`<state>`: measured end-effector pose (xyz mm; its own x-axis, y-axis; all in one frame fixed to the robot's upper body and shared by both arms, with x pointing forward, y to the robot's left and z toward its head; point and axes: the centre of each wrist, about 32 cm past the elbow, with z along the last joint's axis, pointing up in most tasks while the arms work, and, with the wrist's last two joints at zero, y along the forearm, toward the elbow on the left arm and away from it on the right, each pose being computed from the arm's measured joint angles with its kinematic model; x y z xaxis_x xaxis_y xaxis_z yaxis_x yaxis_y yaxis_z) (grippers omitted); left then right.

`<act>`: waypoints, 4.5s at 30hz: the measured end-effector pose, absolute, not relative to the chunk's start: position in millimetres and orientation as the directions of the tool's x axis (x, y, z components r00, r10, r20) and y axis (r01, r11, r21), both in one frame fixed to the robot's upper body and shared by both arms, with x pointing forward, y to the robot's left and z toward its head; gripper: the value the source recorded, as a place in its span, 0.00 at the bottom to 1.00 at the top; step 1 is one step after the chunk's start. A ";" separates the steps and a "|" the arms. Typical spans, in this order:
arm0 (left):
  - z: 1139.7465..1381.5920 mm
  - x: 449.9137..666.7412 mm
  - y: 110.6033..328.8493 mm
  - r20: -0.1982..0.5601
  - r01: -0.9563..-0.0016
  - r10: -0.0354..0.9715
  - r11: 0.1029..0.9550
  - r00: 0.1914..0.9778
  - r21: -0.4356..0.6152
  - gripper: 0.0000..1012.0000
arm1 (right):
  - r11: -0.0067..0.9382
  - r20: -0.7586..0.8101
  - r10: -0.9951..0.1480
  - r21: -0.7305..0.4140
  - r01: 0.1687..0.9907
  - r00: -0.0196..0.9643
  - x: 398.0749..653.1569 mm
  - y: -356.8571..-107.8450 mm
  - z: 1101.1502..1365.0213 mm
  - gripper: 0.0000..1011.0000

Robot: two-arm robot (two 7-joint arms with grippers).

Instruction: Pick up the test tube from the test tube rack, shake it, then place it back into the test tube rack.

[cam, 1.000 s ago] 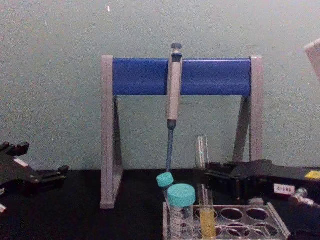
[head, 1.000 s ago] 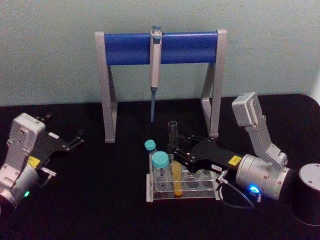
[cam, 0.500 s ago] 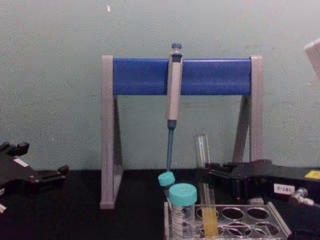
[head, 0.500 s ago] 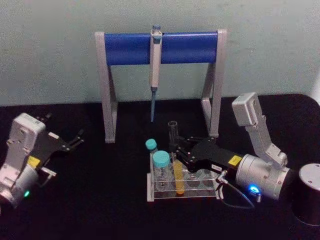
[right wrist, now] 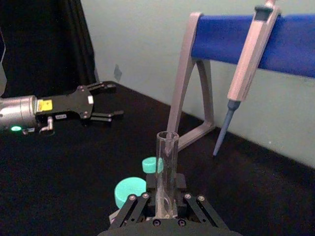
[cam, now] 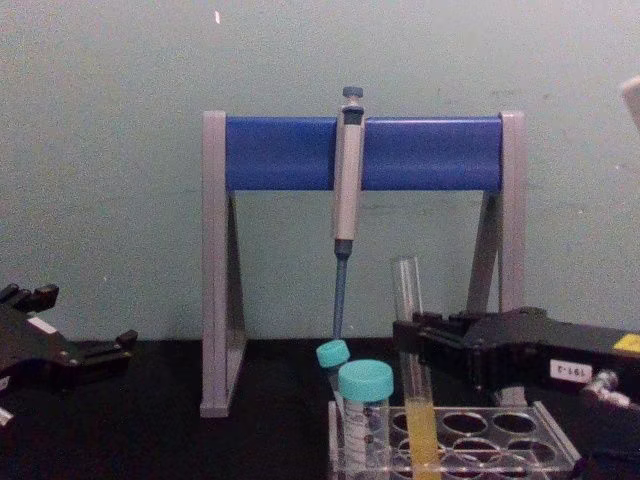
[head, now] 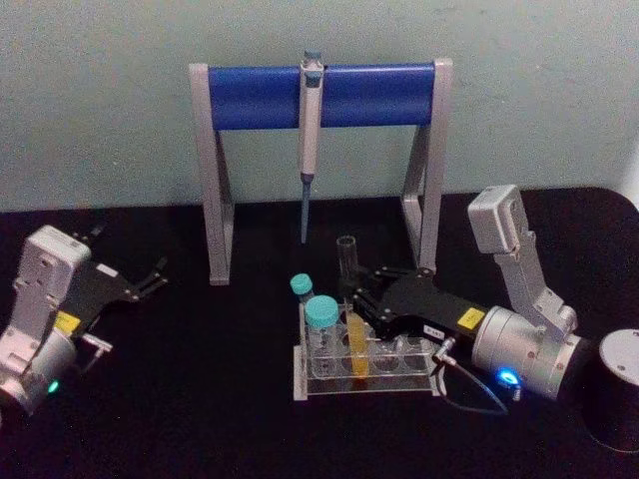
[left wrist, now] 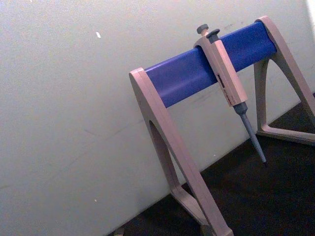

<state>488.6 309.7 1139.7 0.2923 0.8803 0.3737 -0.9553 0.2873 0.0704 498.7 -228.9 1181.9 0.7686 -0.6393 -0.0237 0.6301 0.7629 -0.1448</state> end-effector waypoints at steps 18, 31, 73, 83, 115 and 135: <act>1139.8 488.6 309.7 0.374 -0.955 0.880 0.287 0.292 0.070 0.99 | 0.784 -0.010 -0.619 -0.074 0.617 0.785 488.6 -229.1 1179.2 0.23; 1139.8 488.6 309.7 0.374 -0.955 0.880 0.287 0.292 0.070 0.99 | 0.783 0.008 -0.620 -0.046 0.620 0.784 481.4 -232.3 1177.7 0.23; 1139.8 488.6 309.7 0.374 -0.955 0.880 0.287 0.292 0.070 0.99 | 0.722 0.082 -0.692 0.101 0.685 0.717 508.4 -242.0 1221.0 0.23; 1139.8 488.6 309.7 0.374 -0.955 0.880 0.287 0.292 0.070 0.99 | 0.684 0.098 -0.730 0.091 0.724 0.677 498.3 -260.4 1220.8 0.23; 1139.8 488.6 309.7 0.374 -0.955 0.880 0.287 0.292 0.070 0.99 | 0.727 0.055 -0.686 0.107 0.678 0.726 498.6 -238.3 1217.1 0.23; 1139.8 488.6 309.7 0.374 -0.955 0.880 0.287 0.292 0.070 0.99 | 0.665 0.084 -0.747 0.091 0.741 0.659 484.9 -268.6 1219.9 0.23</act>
